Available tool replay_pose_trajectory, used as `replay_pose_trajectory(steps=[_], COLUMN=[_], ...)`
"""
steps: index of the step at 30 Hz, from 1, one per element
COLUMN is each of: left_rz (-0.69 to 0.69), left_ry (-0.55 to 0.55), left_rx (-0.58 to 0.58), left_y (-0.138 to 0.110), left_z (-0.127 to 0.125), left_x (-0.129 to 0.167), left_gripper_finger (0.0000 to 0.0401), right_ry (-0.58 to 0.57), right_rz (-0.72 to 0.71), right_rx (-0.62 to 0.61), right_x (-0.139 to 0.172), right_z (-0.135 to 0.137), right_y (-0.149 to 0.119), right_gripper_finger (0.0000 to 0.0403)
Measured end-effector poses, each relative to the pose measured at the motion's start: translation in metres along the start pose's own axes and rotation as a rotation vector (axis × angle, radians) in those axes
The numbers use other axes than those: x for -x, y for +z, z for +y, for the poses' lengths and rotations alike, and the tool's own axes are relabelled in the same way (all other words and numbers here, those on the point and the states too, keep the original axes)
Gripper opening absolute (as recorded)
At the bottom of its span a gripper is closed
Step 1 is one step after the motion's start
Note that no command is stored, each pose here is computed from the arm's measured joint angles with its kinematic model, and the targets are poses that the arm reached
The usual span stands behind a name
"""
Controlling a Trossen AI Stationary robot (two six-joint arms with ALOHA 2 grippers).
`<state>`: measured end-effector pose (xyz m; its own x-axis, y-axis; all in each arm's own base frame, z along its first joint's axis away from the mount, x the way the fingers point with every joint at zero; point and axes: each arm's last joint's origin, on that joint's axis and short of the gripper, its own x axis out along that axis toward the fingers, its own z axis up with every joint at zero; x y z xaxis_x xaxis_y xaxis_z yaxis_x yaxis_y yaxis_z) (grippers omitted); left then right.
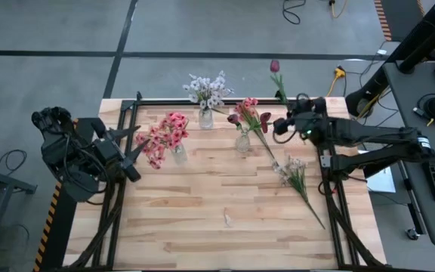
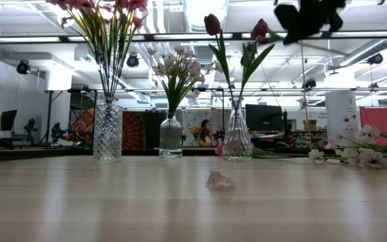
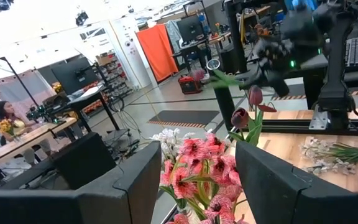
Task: Sort flowers into vase by color
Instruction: Put the red tulip into the bottom right transparent vase
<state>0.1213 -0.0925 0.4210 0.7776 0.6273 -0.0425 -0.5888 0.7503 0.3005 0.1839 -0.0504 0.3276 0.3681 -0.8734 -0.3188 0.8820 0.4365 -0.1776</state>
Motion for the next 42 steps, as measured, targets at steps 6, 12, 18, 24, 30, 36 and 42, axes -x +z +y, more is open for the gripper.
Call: replay_pose_trajectory(steps=[6, 12, 18, 24, 30, 36, 42], left_rz=[0.000, -0.001, -0.001, 0.000, 0.000, -0.001, 0.000], left_ry=[0.003, 0.004, 0.004, 0.004, 0.004, 0.004, 0.004], left_rx=[-0.013, -0.014, -0.039, -0.044, -0.073, -0.069, -0.075], left_y=[0.000, 0.000, 0.000, -0.001, -0.001, -0.001, -0.001], left_z=[-0.005, -0.004, -0.004, -0.004, -0.003, -0.001, -0.002], left_x=[0.000, 0.000, 0.000, 0.000, 0.000, 0.000, 0.000], left_gripper_finger=[0.0190, 0.0190, 0.0190, 0.0190, 0.0190, 0.0190, 0.0190], right_ry=[0.018, 0.154, 0.306, 0.487, 0.659, 0.837, 0.906], right_rz=[-0.097, -0.263, -0.449, -0.718, -0.819, -0.794, -0.914], right_rx=[0.024, -0.003, -0.026, -0.126, -0.187, -0.201, -0.225], right_x=[0.018, 0.027, 0.029, 0.041, 0.051, 0.052, 0.055], right_z=[-0.013, -0.014, -0.009, -0.010, -0.002, 0.023, 0.059], right_y=[0.041, 0.069, 0.067, 0.056, 0.048, 0.043, 0.021], right_gripper_finger=[0.0012, 0.0012, 0.0012, 0.0012, 0.0012, 0.0012, 0.0012])
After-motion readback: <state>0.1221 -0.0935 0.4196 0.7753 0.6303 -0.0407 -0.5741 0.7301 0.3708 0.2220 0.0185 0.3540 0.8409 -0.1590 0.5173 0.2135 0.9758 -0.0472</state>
